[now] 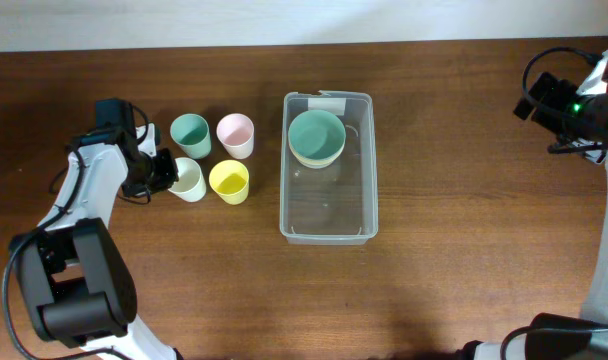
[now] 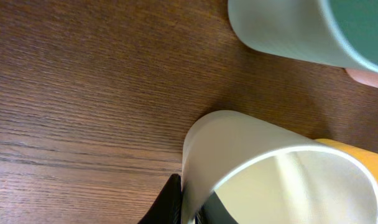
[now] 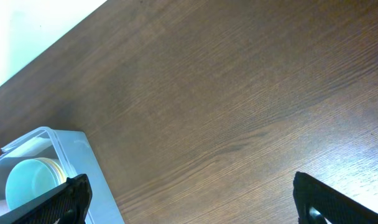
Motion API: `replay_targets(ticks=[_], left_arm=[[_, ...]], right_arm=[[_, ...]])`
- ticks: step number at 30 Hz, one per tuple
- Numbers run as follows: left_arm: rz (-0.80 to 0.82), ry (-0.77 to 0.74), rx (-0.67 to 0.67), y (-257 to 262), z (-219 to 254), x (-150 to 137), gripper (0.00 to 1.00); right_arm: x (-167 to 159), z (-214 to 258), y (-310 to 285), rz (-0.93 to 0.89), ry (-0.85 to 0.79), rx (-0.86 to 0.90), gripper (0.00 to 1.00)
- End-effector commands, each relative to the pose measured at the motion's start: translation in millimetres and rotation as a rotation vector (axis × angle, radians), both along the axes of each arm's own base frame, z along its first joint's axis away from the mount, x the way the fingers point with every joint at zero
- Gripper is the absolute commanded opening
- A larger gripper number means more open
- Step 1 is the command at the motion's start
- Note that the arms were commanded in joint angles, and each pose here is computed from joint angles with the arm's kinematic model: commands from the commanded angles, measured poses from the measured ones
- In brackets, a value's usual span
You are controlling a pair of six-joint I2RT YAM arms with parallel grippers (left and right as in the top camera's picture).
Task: Pack container
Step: 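Move the left gripper to the white cup and grasp it, then carry the white cup into the container beside the bowls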
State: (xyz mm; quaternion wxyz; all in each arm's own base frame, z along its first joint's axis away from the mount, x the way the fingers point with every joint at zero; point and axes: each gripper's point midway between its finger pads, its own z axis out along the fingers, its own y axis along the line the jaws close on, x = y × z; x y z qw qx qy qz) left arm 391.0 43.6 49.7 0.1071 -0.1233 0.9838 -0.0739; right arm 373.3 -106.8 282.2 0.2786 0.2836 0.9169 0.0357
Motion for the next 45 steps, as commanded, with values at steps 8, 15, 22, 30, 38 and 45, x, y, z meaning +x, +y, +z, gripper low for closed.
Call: replay_targets(ticks=[8,15,22,30,38,45], left_arm=[[-0.011,-0.041,-0.033,-1.7,24.5,10.9,0.01],[-0.123,-0.288,-0.030,-39.6,176.2,17.8,0.01],[-0.469,-0.380,-0.053,-166.1,219.2,-5.4,0.01],[-0.766,-0.212,0.067,-280.9,125.8,-17.8,0.01],[-0.871,-0.128,0.105,-332.7,21.1,-1.8,0.01],[-0.853,-0.186,0.141,-338.6,5.9,20.3,0.01]], right_arm=[[-0.3,-0.2,-2.5,-0.005,0.003,-0.008,0.99],[-0.4,-0.3,-2.5,-0.005,0.003,-0.008,0.99],[-0.4,-0.3,-2.5,-0.005,0.003,-0.008,0.99],[-0.3,-0.2,-2.5,-0.005,0.003,-0.008,0.99],[-0.4,-0.3,-2.5,-0.005,0.003,-0.008,0.99],[-0.3,-0.2,-2.5,-0.005,0.003,-0.008,0.99]])
